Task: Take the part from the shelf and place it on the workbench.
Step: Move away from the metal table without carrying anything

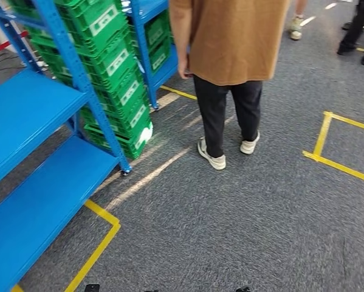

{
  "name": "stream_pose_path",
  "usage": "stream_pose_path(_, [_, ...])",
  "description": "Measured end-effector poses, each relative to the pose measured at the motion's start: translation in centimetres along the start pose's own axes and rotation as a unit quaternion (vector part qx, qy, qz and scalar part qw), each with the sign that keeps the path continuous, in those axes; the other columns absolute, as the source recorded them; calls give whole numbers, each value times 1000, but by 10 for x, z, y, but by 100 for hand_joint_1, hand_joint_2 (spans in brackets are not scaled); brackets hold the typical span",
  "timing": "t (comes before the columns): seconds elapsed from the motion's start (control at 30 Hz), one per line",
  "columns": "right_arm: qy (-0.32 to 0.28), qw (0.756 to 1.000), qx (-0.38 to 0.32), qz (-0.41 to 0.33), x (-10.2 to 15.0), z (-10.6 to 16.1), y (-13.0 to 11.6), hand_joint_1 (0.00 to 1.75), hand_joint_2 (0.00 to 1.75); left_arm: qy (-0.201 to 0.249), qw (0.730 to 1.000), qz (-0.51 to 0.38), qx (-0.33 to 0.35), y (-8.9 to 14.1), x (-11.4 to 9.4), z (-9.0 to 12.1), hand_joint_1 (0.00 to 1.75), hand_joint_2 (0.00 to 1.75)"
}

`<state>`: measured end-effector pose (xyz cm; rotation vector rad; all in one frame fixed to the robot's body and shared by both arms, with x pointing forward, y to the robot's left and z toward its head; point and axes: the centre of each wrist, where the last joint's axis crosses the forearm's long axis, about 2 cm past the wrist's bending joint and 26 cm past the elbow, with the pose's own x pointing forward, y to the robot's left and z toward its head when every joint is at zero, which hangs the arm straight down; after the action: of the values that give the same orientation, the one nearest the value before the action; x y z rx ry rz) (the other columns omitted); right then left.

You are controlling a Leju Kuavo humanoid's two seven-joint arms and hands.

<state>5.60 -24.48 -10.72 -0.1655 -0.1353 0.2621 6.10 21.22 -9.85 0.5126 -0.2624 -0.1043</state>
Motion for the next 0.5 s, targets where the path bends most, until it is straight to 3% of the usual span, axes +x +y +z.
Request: stream_pose_path(0.5, [-2,1000,-6,2,3,0,-3,0,175,3,1000,4,0,-1,0,1,0,0])
